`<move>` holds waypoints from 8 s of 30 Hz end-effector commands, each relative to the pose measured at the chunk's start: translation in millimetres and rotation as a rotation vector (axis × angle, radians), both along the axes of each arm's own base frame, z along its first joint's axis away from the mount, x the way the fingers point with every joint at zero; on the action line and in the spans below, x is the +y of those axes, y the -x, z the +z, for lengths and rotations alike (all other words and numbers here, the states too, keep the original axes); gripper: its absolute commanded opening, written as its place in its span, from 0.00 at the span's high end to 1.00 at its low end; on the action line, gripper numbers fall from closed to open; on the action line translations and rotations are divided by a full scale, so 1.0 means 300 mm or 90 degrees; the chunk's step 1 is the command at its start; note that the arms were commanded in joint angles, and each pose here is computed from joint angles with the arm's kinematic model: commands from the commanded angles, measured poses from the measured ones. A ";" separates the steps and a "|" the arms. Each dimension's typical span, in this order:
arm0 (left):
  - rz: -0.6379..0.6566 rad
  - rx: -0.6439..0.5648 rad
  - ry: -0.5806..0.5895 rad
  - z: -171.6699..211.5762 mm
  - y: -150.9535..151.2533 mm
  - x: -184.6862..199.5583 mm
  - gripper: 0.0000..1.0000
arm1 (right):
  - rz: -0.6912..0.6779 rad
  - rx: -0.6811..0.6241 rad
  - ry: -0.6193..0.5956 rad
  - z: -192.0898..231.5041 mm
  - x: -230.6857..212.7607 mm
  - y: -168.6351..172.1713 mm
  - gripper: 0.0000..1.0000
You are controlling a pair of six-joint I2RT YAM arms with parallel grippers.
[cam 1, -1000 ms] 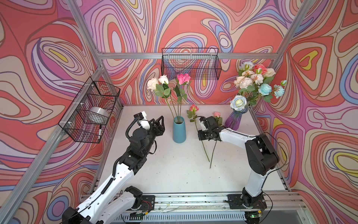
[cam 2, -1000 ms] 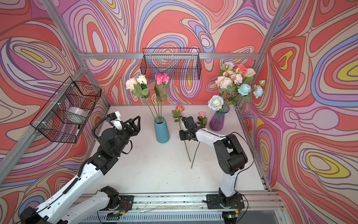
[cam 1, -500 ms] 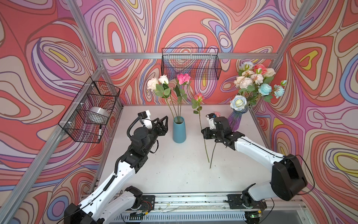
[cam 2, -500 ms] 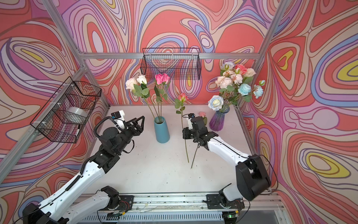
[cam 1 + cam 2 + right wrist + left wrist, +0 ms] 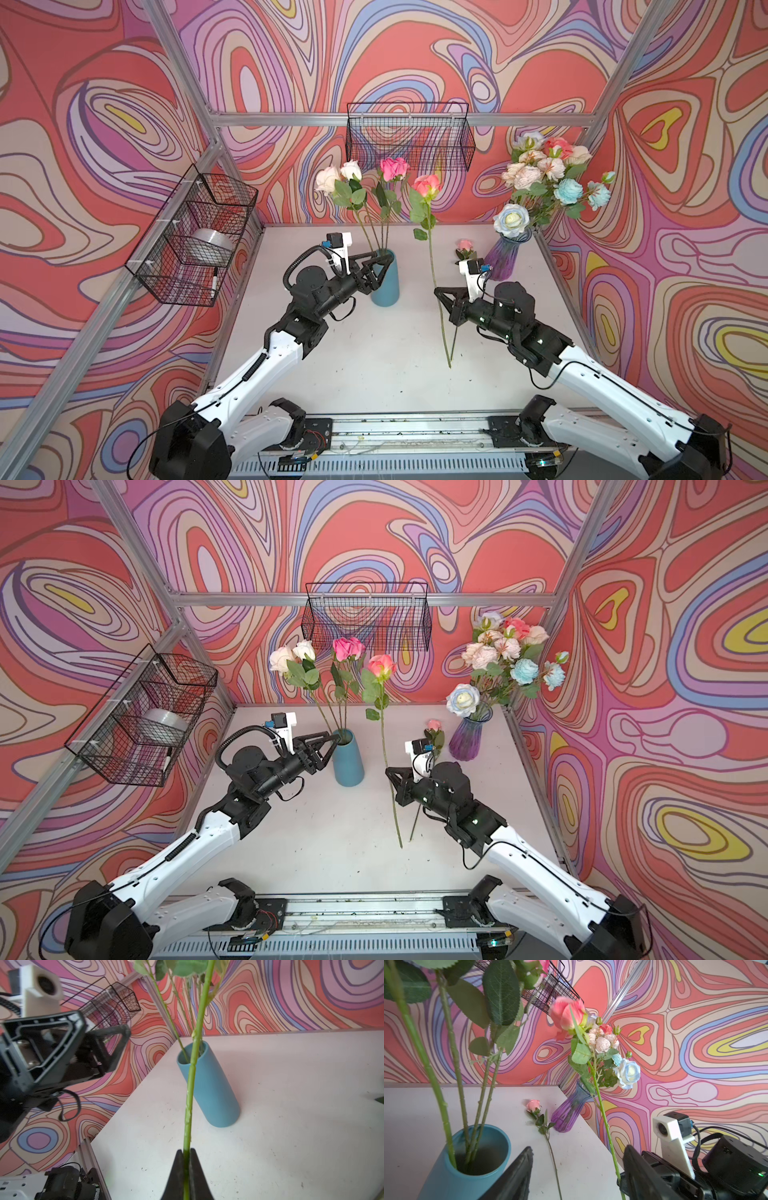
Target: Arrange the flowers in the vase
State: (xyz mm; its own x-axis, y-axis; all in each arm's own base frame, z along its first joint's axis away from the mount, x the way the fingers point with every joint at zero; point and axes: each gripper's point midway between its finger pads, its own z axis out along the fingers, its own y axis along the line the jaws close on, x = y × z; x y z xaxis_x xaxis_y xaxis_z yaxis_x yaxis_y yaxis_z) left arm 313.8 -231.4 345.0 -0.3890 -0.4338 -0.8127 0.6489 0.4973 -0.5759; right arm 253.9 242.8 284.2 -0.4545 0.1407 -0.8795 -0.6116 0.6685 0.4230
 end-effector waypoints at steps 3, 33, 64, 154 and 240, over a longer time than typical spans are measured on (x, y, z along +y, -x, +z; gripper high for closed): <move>-0.100 -0.033 0.041 0.072 0.049 -0.065 0.30 | 0.023 -0.072 0.002 0.054 0.046 0.064 1.00; -0.195 -0.040 0.075 0.090 0.103 -0.130 0.86 | 0.109 -0.109 0.023 0.049 0.225 0.128 1.00; 0.188 -0.338 -0.205 0.646 -0.035 0.086 1.00 | -0.361 -0.059 0.201 -0.198 -0.214 -0.049 0.67; 0.315 -0.202 -0.190 0.315 0.001 0.245 0.52 | -0.387 0.016 0.252 -0.234 -0.258 -0.051 0.55; 0.456 0.100 -0.027 -0.069 -0.016 0.421 0.41 | -0.312 0.348 0.094 -0.489 -0.294 -0.217 1.00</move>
State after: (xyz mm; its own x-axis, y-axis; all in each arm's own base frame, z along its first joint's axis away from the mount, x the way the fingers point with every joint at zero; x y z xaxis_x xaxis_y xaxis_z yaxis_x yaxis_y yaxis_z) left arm 318.1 -103.9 308.6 -0.1576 -0.5844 -0.7960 0.0385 0.8018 -0.5963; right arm 323.9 153.7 146.0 -0.7312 0.3288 -0.5977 0.0326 0.8920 0.4508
